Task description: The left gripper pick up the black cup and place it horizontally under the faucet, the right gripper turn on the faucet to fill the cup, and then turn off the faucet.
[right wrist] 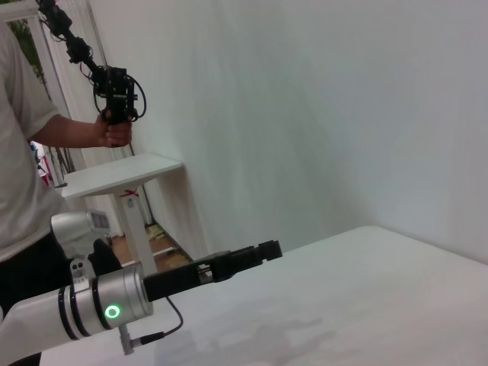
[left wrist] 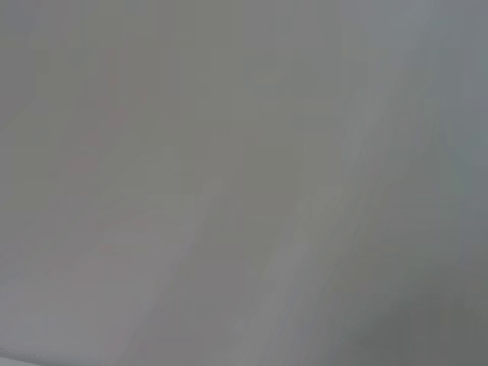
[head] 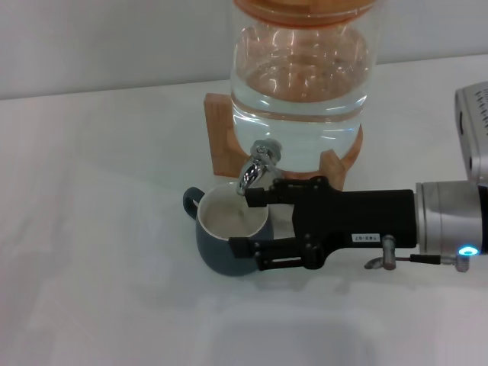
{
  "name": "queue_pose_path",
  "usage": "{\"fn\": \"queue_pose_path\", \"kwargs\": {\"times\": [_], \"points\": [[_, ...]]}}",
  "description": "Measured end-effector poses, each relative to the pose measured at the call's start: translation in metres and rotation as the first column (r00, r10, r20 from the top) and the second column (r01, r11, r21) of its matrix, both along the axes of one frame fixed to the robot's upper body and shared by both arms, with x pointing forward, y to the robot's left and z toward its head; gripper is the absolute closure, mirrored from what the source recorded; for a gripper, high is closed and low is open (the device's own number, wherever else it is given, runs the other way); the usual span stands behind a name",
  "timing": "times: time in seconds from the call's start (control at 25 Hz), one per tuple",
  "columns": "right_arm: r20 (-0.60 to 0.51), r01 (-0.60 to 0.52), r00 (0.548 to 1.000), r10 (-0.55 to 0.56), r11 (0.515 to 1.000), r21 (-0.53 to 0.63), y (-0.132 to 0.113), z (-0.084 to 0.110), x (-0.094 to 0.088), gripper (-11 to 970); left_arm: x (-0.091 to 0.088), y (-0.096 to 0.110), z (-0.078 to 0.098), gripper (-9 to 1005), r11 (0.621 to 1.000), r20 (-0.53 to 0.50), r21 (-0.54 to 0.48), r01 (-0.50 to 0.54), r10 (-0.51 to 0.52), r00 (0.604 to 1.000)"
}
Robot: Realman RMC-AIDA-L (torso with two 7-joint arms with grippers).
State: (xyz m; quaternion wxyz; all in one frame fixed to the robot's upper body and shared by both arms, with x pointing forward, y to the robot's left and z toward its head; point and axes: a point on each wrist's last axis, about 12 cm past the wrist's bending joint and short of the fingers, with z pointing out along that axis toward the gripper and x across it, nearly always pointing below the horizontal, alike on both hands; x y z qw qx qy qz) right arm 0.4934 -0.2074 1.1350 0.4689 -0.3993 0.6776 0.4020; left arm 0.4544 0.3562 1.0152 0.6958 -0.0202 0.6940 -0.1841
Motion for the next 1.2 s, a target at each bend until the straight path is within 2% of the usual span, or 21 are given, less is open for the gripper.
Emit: {"fn": "queue_pose_path", "kwargs": {"times": [0.52, 0.72, 0.88, 1.04, 1.2], "points": [[-0.016, 0.044, 0.999, -0.044, 0.999, 0.007, -0.015, -0.004, 0.002, 164, -0.001, 0.0, -0.001, 562, 1.0, -0.004, 0.0, -0.001, 0.001, 1.0], [-0.013, 0.036, 0.999, -0.036, 0.999, 0.009, -0.016, -0.003, 0.002, 164, -0.002, -0.001, -0.001, 562, 1.0, -0.005, -0.002, -0.001, 0.001, 1.0], [-0.005, -0.014, 1.0, 0.014, 0.999, 0.03, -0.02, 0.002, -0.003, 164, -0.002, -0.001, -0.001, 562, 1.0, -0.004, -0.001, -0.002, 0.002, 1.0], [0.02, -0.079, 0.997, 0.078, 0.992, 0.093, -0.036, 0.013, -0.014, 164, -0.003, 0.003, 0.0, 562, 1.0, 0.0, 0.004, -0.015, 0.015, 1.0], [0.052, 0.014, 0.998, -0.023, 0.987, 0.162, -0.077, 0.022, -0.017, 164, -0.004, 0.008, 0.001, 562, 0.999, 0.011, 0.007, -0.034, 0.034, 0.999]]}}
